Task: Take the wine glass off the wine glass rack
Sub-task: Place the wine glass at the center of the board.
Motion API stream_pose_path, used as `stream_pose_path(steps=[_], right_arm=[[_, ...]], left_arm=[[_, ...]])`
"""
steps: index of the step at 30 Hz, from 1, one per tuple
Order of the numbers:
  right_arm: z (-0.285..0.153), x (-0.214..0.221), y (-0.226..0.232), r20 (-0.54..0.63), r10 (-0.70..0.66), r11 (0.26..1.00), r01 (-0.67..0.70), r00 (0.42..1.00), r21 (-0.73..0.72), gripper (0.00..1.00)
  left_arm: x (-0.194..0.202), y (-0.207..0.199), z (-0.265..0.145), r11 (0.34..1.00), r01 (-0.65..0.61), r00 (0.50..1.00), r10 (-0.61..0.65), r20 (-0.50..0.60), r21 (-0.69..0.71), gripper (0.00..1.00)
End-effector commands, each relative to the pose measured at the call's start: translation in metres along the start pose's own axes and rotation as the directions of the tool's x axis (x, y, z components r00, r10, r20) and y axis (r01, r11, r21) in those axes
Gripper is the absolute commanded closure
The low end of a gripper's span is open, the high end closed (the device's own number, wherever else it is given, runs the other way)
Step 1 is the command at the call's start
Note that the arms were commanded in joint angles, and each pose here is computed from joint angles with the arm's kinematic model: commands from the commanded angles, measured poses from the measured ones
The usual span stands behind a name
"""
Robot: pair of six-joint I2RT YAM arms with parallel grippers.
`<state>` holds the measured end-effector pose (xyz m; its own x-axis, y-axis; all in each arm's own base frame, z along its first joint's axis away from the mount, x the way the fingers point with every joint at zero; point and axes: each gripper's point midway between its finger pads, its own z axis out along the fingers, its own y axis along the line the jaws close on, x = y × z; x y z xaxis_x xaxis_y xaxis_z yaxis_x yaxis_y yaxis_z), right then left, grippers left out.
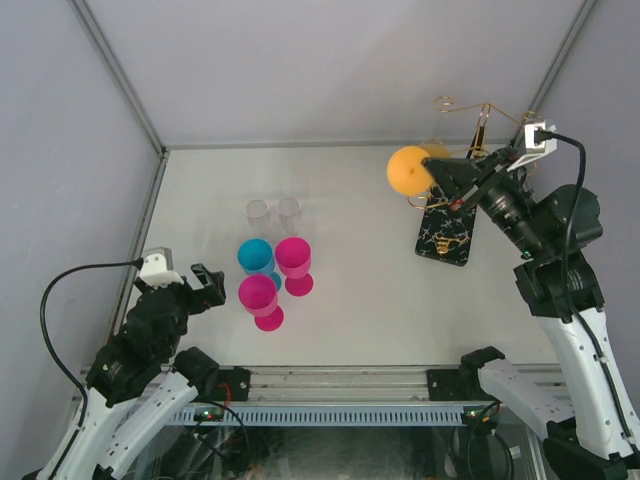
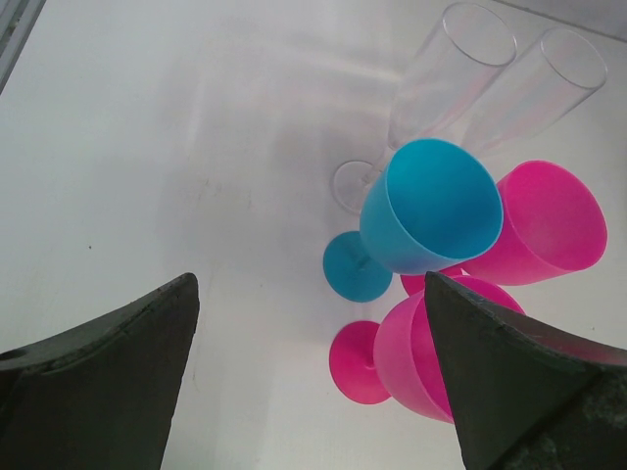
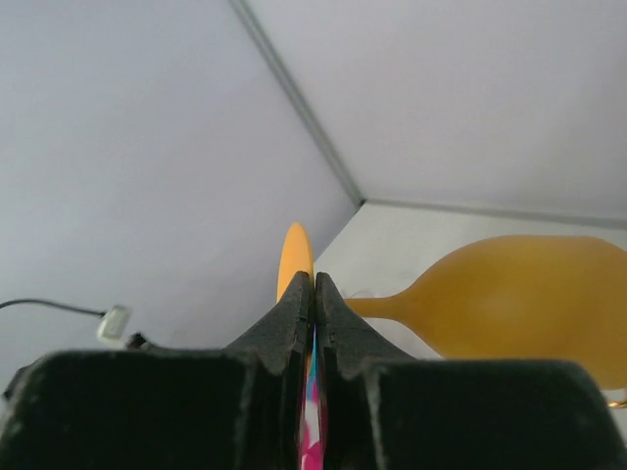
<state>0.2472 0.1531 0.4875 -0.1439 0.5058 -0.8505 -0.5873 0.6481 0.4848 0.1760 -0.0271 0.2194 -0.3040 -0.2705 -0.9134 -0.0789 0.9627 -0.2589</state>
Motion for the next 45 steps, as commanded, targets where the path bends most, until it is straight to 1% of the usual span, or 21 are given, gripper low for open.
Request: stream_pose_path(steps=[1,3,5,9,16,21,24,27,32,36,38,41,45], right_arm=[[-0.011,0.027,0.025,-0.094,0.136,0.988,-0.142,0.986,-0.060,1.00],[-0.016,0.041,0.033,-0.139,0.157,0.982,-0.169,0.978,-0.081,1.00],[-0.020,0.063,0.033,-0.203,0.191,0.975,-0.210,0.960,-0.073,1.00],[-0.024,0.094,0.033,-0.272,0.250,0.959,-0.277,0.929,-0.063,1.00],[-0.028,0.131,0.029,-0.320,0.322,0.933,-0.356,0.891,-0.055,1.00],[-0.029,0.156,0.028,-0.371,0.340,0.924,-0.381,0.864,-0.040,1.00],[-0.031,0.169,0.032,-0.398,0.341,0.918,-0.393,0.852,-0.054,1.00],[-0.033,0.178,0.038,-0.416,0.327,0.916,-0.392,0.849,-0.080,1.00],[-0.037,0.195,0.056,-0.471,0.256,0.919,-0.364,0.844,-0.153,1.00],[-0.040,0.203,0.070,-0.499,0.219,0.911,-0.358,0.838,-0.202,1.00],[-0.042,0.205,0.077,-0.506,0.200,0.906,-0.355,0.839,-0.230,1.00],[-0.044,0.208,0.084,-0.517,0.174,0.901,-0.348,0.838,-0.261,1.00],[-0.046,0.210,0.085,-0.524,0.171,0.903,-0.345,0.834,-0.255,1.00]], left_arm=[[-0.005,-0.005,0.004,1.000,0.008,1.000,-0.009,0.017,0.010,0.00],[-0.006,-0.005,0.004,1.000,0.006,1.000,-0.006,0.019,0.011,0.00],[-0.009,-0.007,0.003,1.000,0.010,1.000,-0.011,0.026,0.017,0.00],[-0.019,-0.014,-0.001,0.998,0.045,0.998,-0.047,0.034,0.042,0.00],[-0.047,-0.042,-0.023,0.977,0.114,0.993,-0.120,0.021,0.180,0.00],[-0.052,-0.079,-0.036,0.925,0.147,0.989,-0.136,-0.055,0.350,0.00],[-0.055,-0.109,-0.047,0.861,0.172,0.985,-0.139,-0.104,0.479,0.01],[-0.059,-0.140,-0.060,0.764,0.205,0.978,-0.136,-0.158,0.612,0.02],[-0.060,-0.178,-0.075,0.620,0.287,0.956,-0.135,-0.261,0.730,0.03],[-0.061,-0.193,-0.080,0.554,0.320,0.946,-0.149,-0.287,0.769,0.04],[-0.059,-0.201,-0.083,0.525,0.328,0.943,-0.136,-0.303,0.785,0.04],[-0.051,-0.218,-0.087,0.496,0.331,0.939,-0.093,-0.330,0.803,0.05],[-0.042,-0.239,-0.091,0.466,0.330,0.937,-0.055,-0.346,0.821,0.11]])
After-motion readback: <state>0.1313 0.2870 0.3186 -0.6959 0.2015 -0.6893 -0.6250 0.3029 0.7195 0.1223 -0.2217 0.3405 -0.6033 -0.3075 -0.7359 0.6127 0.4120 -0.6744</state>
